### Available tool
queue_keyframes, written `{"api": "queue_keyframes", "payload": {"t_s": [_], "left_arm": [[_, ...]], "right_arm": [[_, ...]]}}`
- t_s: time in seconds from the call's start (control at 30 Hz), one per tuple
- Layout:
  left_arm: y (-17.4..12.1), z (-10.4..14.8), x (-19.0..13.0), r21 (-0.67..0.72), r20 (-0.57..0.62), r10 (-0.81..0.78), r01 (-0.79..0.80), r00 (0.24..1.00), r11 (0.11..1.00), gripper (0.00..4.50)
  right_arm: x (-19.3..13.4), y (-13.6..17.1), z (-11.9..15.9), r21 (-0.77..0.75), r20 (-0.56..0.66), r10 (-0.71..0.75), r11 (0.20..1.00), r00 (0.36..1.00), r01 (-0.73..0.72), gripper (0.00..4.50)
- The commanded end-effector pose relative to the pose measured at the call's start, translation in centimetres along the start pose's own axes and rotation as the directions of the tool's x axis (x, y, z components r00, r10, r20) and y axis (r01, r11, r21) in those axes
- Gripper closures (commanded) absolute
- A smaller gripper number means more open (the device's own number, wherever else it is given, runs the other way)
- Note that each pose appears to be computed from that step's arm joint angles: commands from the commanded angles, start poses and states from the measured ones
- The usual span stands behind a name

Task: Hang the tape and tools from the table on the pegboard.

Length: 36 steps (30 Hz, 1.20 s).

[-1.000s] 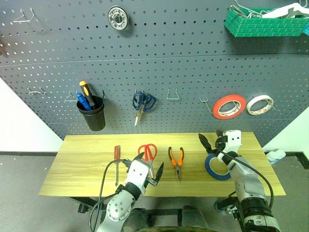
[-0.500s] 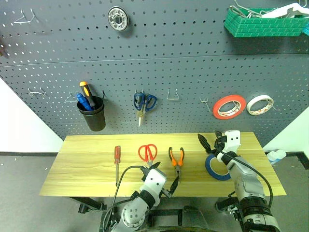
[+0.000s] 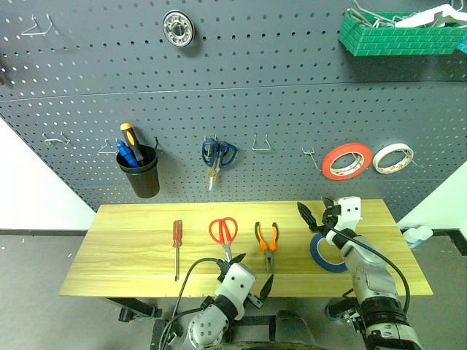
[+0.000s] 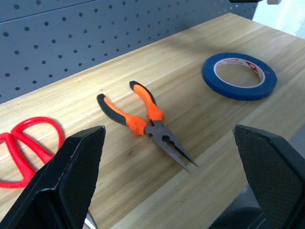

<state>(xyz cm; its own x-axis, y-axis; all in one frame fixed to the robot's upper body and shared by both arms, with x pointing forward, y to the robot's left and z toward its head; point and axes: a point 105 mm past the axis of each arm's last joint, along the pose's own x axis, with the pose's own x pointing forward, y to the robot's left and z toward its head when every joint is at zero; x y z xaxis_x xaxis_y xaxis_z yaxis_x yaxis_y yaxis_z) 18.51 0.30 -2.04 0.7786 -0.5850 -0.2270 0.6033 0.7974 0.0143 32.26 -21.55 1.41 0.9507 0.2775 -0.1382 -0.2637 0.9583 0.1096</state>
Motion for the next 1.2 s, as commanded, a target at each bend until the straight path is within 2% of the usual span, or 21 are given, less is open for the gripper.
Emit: {"api": "queue_keyframes", "payload": {"t_s": [0.03,0.1,0.13,0.17,0.2,0.23,0.3,0.4,0.5,0.8,0.93,1.13,1.2], "left_arm": [[0.7,5.3,0.1,0.014,0.185,0.062,-0.065,0.981,0.998,0.02],[3.4,6.1,-0.8,0.034,0.207,0.142,-0.152,0.968,0.988,0.02],[10.2,4.4,-2.2,0.063,0.141,0.194,-0.204,0.971,0.977,0.02],[16.9,4.7,-3.8,0.098,0.136,0.255,-0.269,0.957,0.958,0.02],[21.8,5.9,-5.5,0.089,0.153,0.309,-0.325,0.938,0.942,0.02],[24.6,6.8,-6.6,0.059,0.161,0.344,-0.357,0.925,0.932,0.02],[25.7,7.2,-6.9,0.020,0.172,0.385,-0.394,0.906,0.919,0.02],[25.6,7.2,-6.6,0.005,0.206,0.408,-0.418,0.889,0.908,0.02],[25.1,6.1,-6.4,0.015,0.174,0.403,-0.412,0.899,0.911,0.02],[21.7,4.7,-4.6,-0.041,0.147,0.300,-0.298,0.942,0.954,0.02],[17.4,2.4,-2.4,-0.115,0.087,0.159,-0.148,0.983,0.982,0.02],[7.2,-1.6,0.3,-0.215,-0.004,-0.095,0.092,0.996,0.972,0.02],[4.7,-2.8,0.6,-0.197,-0.041,-0.142,0.131,0.989,0.972,0.02]], "right_arm": [[0.9,0.5,1.7,-0.008,0.067,0.005,1.000,0.998,-0.004,0.00],[1.0,0.5,1.7,-0.005,0.070,0.000,1.000,0.998,0.001,0.00],[0.9,0.6,1.6,0.002,0.070,-0.002,1.000,0.998,0.002,0.00],[0.9,0.7,1.5,0.005,0.069,-0.001,1.000,0.998,0.000,0.00],[0.8,0.8,1.4,0.002,0.064,0.006,1.000,0.998,-0.006,0.00],[0.8,0.9,1.3,0.000,0.061,0.010,1.000,0.998,-0.010,0.00],[0.7,0.9,1.2,0.000,0.058,0.012,1.000,0.998,-0.012,0.00],[0.8,0.8,1.3,0.001,0.055,0.015,1.000,0.998,-0.015,0.00],[0.9,1.1,1.4,-0.006,0.051,0.030,1.000,0.998,-0.030,0.00],[0.7,1.4,1.2,0.005,0.046,0.038,0.999,0.998,-0.038,0.00],[0.7,1.6,1.2,0.005,0.046,0.041,0.999,0.998,-0.041,0.00],[0.7,1.3,1.2,0.005,0.044,0.034,0.999,0.998,-0.034,0.00],[0.7,1.3,1.2,0.005,0.043,0.033,0.999,0.999,-0.033,0.00]]}}
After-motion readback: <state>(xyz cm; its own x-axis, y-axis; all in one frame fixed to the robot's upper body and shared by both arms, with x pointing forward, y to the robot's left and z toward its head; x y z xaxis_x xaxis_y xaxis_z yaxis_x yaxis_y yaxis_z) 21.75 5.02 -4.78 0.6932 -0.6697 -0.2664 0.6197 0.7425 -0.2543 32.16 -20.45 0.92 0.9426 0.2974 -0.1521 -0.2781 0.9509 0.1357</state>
